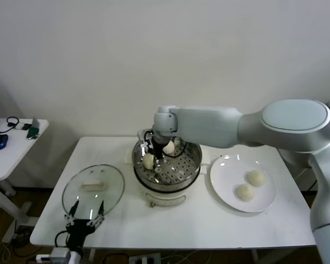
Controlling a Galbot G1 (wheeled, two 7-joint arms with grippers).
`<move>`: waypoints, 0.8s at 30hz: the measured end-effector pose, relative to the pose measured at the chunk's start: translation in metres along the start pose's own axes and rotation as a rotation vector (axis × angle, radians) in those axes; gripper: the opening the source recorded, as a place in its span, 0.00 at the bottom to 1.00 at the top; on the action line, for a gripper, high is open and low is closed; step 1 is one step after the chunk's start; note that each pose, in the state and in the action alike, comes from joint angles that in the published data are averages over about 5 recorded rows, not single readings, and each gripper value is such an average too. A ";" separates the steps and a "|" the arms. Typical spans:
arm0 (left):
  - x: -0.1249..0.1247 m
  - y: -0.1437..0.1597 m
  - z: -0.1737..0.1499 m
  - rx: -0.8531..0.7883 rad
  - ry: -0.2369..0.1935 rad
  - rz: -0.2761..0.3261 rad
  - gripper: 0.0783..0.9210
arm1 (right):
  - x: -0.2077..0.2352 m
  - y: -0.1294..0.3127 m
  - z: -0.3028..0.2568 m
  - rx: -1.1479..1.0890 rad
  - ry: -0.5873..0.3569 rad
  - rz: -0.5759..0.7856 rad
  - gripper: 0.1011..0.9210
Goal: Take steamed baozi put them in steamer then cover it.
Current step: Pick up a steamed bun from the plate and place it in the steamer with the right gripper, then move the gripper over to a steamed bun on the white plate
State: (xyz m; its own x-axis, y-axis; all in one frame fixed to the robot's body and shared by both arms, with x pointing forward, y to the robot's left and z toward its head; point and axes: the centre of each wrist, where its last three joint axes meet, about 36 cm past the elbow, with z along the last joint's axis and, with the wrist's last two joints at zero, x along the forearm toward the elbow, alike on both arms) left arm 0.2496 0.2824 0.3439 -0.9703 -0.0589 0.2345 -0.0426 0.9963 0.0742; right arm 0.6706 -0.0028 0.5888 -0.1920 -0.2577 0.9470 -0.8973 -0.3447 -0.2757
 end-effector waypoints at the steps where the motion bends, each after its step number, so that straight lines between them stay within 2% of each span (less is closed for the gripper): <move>1: 0.000 0.000 0.000 0.000 0.000 0.000 0.88 | 0.005 -0.002 0.002 0.003 -0.002 0.000 0.88; 7: 0.000 -0.002 -0.003 -0.002 -0.003 0.003 0.88 | 0.054 -0.015 0.024 0.009 -0.009 -0.006 0.88; 13: 0.000 -0.005 -0.005 -0.002 -0.004 0.005 0.88 | 0.117 -0.015 0.079 -0.037 -0.004 -0.017 0.88; 18: -0.003 -0.005 -0.006 -0.002 -0.008 0.005 0.88 | 0.154 0.013 0.148 -0.102 0.033 -0.036 0.88; 24: -0.005 -0.006 -0.006 0.000 -0.008 0.009 0.88 | 0.159 0.069 0.229 -0.204 0.077 -0.072 0.88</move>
State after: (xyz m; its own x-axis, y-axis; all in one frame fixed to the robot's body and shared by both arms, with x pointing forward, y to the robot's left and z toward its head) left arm 0.2561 0.2763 0.3478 -0.9725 -0.0496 0.2275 -0.0340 0.9968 0.0720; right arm 0.6690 -0.2741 0.6825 -0.1470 -0.1671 0.9749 -0.9701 -0.1680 -0.1750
